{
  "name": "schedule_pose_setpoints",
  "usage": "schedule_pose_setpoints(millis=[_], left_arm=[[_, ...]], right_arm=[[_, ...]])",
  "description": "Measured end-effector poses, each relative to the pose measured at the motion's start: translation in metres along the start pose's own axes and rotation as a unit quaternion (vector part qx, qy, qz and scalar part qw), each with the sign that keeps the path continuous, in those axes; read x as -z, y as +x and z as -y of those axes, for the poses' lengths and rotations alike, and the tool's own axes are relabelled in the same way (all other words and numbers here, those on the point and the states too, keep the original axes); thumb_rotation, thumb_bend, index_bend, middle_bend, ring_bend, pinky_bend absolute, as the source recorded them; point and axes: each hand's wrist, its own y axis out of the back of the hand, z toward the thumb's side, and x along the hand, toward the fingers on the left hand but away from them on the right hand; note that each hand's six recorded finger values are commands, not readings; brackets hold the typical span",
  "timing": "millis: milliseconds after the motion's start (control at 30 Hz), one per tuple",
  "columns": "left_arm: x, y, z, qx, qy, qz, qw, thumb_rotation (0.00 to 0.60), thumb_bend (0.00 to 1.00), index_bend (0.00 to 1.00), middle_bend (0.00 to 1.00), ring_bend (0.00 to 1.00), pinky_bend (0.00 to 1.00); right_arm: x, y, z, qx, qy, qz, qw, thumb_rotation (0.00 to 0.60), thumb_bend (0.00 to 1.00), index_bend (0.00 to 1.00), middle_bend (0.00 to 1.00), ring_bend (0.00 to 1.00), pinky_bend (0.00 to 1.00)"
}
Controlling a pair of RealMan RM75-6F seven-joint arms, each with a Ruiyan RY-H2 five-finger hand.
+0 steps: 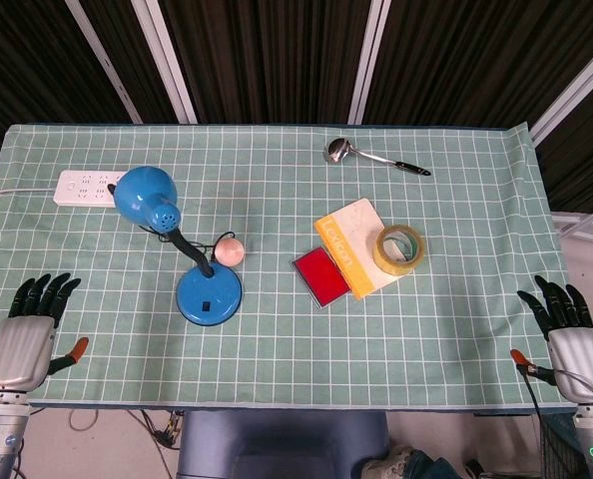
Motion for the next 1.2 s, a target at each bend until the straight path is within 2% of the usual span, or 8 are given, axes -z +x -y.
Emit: schedule_pose_setpoints(millis=[633, 700, 800, 867, 967, 1100, 1200], left_arm=[[-0.003, 0.001, -0.001, -0.009, -0.001, 0.007, 0.9999, 0.600, 0.29, 0.10, 0.09, 0.02, 0.04], [-0.004, 0.001, 0.000, -0.008, 0.001, 0.011, 0.9999, 0.600, 0.31, 0.10, 0.12, 0.06, 0.10], [-0.008, 0.003, 0.001, -0.010, 0.001, 0.022, 0.9997, 0.600, 0.38, 0.11, 0.25, 0.20, 0.30], [-0.012, 0.005, 0.001, -0.018, -0.004, 0.031, 0.9994, 0.600, 0.45, 0.15, 0.40, 0.34, 0.48], [-0.020, 0.011, 0.000, -0.035, -0.014, 0.050, 0.9980, 0.600, 0.52, 0.21, 0.58, 0.49, 0.65], [-0.040, 0.022, 0.008, -0.044, -0.025, 0.085, 0.9950, 0.600, 0.54, 0.24, 0.67, 0.58, 0.73], [-0.055, 0.029, 0.021, -0.022, -0.024, 0.112, 0.9932, 0.600, 0.59, 0.26, 0.73, 0.63, 0.75]], right_arm=[[0.001, 0.000, 0.001, -0.002, 0.001, 0.007, 1.0000, 0.600, 0.24, 0.17, 0.04, 0.06, 0.00], [0.001, 0.001, 0.001, -0.002, 0.001, 0.008, 1.0000, 0.600, 0.24, 0.17, 0.04, 0.06, 0.00], [0.002, 0.001, 0.001, -0.002, 0.002, 0.011, 0.9999, 0.600, 0.24, 0.17, 0.04, 0.06, 0.00], [0.003, 0.001, 0.001, -0.003, 0.005, 0.016, 0.9999, 0.600, 0.24, 0.17, 0.04, 0.06, 0.00], [0.003, 0.001, 0.003, -0.006, 0.005, 0.018, 0.9998, 0.600, 0.24, 0.17, 0.04, 0.06, 0.00], [0.001, 0.002, 0.003, -0.009, 0.007, 0.014, 0.9998, 0.600, 0.24, 0.17, 0.04, 0.06, 0.00], [0.002, 0.002, 0.003, -0.009, 0.007, 0.015, 0.9998, 0.600, 0.24, 0.17, 0.04, 0.06, 0.00]])
